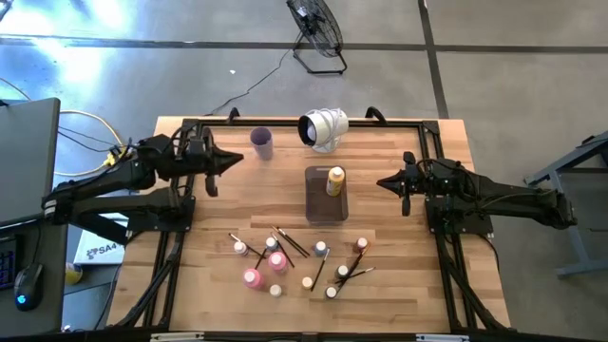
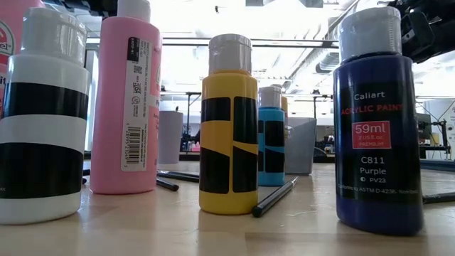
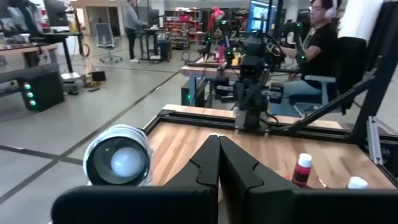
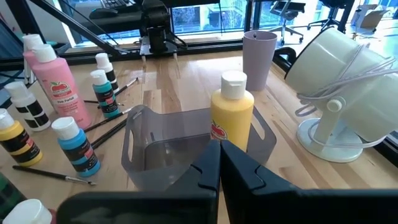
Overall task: Pick & Place Paint Supplies
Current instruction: Put the top pink paint bottle into the black bin
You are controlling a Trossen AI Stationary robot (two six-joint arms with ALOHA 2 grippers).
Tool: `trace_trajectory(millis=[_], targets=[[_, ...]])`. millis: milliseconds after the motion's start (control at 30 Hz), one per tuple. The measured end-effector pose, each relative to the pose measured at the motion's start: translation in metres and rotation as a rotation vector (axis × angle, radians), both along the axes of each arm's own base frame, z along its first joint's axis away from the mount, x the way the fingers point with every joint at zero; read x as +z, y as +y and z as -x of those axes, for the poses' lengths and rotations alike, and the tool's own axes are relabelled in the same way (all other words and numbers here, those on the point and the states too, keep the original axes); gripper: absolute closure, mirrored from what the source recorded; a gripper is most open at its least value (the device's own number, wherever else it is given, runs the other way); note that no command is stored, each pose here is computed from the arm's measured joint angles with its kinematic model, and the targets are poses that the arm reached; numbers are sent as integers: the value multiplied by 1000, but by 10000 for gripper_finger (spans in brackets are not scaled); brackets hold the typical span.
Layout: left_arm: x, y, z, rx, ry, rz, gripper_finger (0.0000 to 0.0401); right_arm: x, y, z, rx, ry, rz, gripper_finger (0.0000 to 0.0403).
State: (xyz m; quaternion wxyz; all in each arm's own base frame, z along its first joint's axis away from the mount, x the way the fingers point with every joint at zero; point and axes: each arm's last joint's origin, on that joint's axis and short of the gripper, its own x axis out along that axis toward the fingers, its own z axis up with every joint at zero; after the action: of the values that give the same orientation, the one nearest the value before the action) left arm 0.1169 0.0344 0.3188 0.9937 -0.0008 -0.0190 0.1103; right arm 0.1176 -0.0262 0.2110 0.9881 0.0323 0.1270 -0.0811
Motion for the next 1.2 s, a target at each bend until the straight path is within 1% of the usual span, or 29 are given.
trace_trajectory(millis=[100, 267, 333, 433, 533, 700, 833, 900, 1033, 1200], targets=[[0, 1, 0, 30, 0, 6, 401, 0, 0, 0, 5, 3, 18, 401], [0, 4, 1, 144, -8, 42, 401, 0, 0, 0, 20, 12, 75, 401], [-1, 5, 1, 170, -12, 57, 401, 0, 0, 0, 19, 9, 75, 401], [-3, 5, 1, 175, 1, 85, 401, 2, 0, -1, 14, -14, 62, 401], [-8, 4, 1, 145, 53, 120, 401, 5, 0, -1, -2, -52, 6, 401], [-24, 2, 2, 114, 211, 170, 401, 9, 0, -2, -29, -111, -109, 401], [-35, 1, 5, 111, 308, 263, 401, 12, -1, -2, -46, -159, -202, 401], [-39, 0, 7, 99, 352, 288, 401, 12, -1, -2, -54, -170, -238, 401], [-44, -2, 8, 48, 402, 316, 401, 12, -1, -2, -62, -176, -281, 401], [-46, -5, 8, -30, 419, 391, 401, 12, -1, -2, -67, -177, -283, 401]])
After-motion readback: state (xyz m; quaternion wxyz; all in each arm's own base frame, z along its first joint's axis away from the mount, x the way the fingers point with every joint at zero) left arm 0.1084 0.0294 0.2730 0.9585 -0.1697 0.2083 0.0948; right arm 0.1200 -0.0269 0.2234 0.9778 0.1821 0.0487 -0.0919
